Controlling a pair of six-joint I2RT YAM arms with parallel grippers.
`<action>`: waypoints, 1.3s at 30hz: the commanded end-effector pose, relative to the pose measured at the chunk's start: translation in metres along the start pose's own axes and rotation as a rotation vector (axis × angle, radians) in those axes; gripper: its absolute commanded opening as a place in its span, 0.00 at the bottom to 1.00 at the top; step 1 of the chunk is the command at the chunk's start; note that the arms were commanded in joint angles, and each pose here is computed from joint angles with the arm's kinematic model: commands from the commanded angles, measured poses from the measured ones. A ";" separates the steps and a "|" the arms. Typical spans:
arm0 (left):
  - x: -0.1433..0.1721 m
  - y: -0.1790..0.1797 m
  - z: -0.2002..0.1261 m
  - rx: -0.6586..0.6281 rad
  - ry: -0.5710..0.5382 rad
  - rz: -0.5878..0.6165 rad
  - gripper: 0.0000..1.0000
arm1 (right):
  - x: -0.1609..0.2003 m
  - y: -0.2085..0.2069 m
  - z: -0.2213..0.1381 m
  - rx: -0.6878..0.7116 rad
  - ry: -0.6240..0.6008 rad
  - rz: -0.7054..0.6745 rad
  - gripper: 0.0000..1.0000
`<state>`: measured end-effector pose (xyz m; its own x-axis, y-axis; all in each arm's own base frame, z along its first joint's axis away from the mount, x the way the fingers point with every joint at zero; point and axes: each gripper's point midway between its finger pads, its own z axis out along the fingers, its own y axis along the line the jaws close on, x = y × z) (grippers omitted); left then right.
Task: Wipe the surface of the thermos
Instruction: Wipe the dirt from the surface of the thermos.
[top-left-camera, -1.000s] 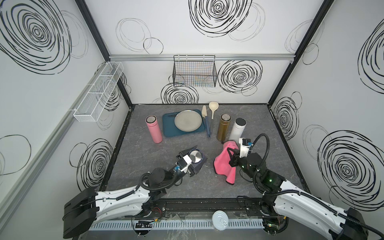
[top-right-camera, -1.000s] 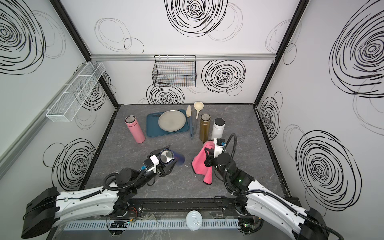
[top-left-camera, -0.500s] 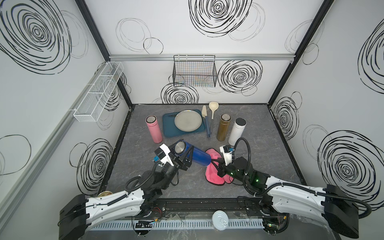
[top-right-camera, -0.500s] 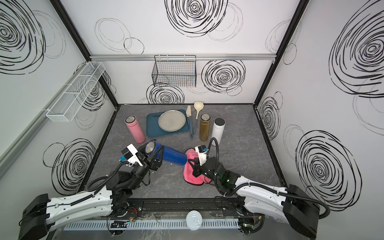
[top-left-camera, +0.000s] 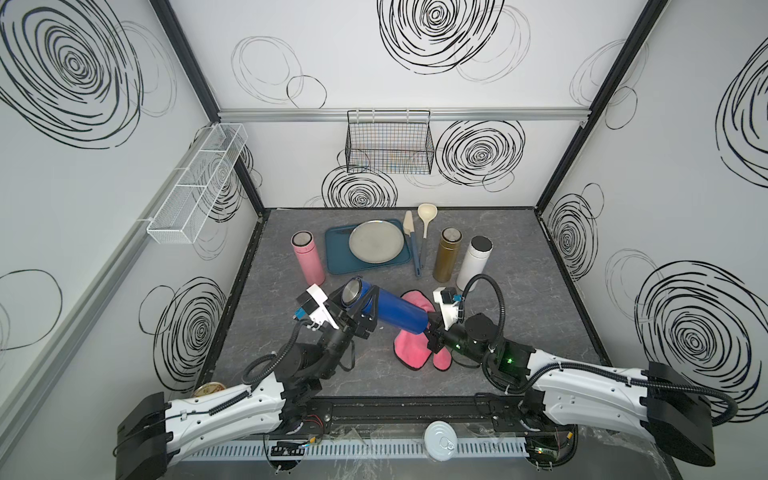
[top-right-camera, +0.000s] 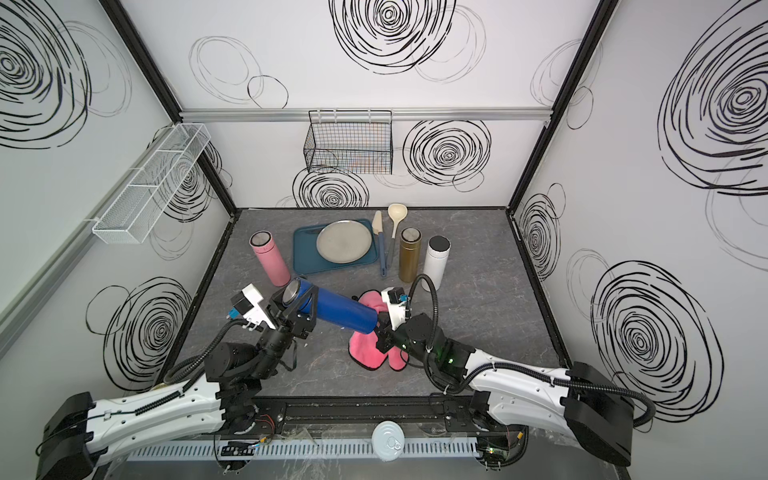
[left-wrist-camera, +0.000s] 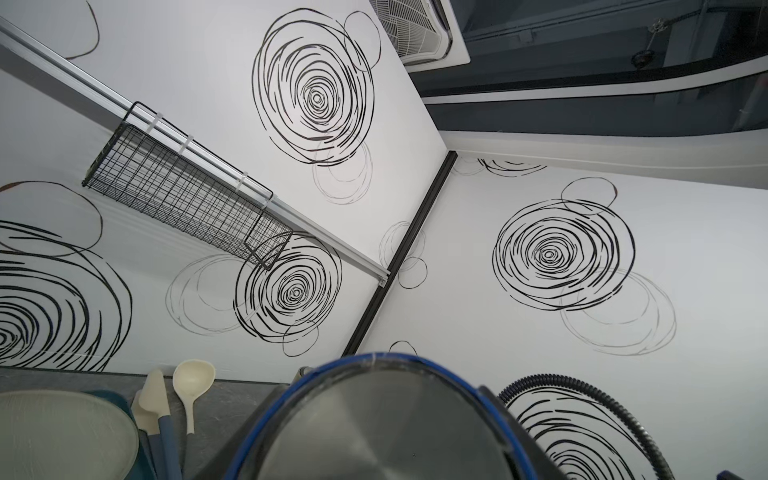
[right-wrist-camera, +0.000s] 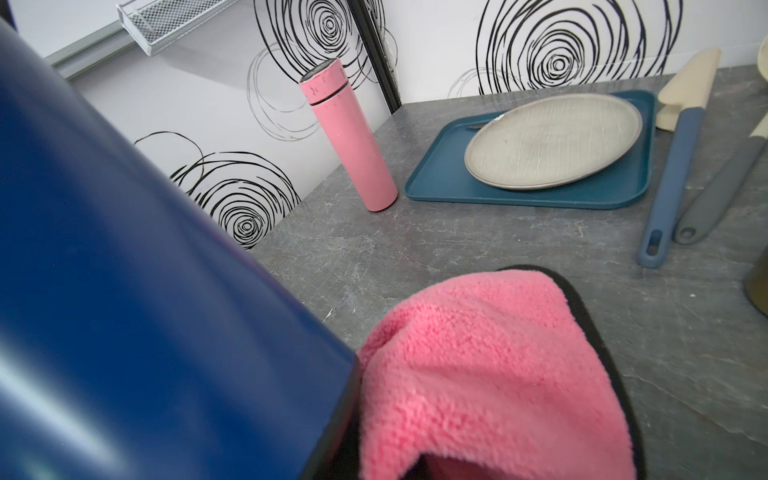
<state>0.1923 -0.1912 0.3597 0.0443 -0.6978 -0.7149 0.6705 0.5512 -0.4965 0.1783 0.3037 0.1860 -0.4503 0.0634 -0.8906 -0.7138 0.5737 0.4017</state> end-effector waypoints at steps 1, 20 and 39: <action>-0.028 -0.006 0.000 0.010 -0.091 -0.065 0.00 | -0.017 0.022 -0.008 -0.088 -0.077 -0.029 0.00; -0.038 0.001 0.004 0.024 -0.078 -0.222 0.00 | -0.036 0.006 -0.030 -0.086 -0.209 -0.111 0.00; -0.045 0.002 0.000 0.019 -0.091 -0.232 0.00 | -0.040 0.045 -0.076 -0.252 -0.363 -0.261 0.00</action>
<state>0.2039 -0.1714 0.3527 -0.0686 -0.7723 -0.6316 0.6226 0.4615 -0.6320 0.1222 0.2706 0.2302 -0.1205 0.1793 -0.9764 -0.9050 0.3844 0.1823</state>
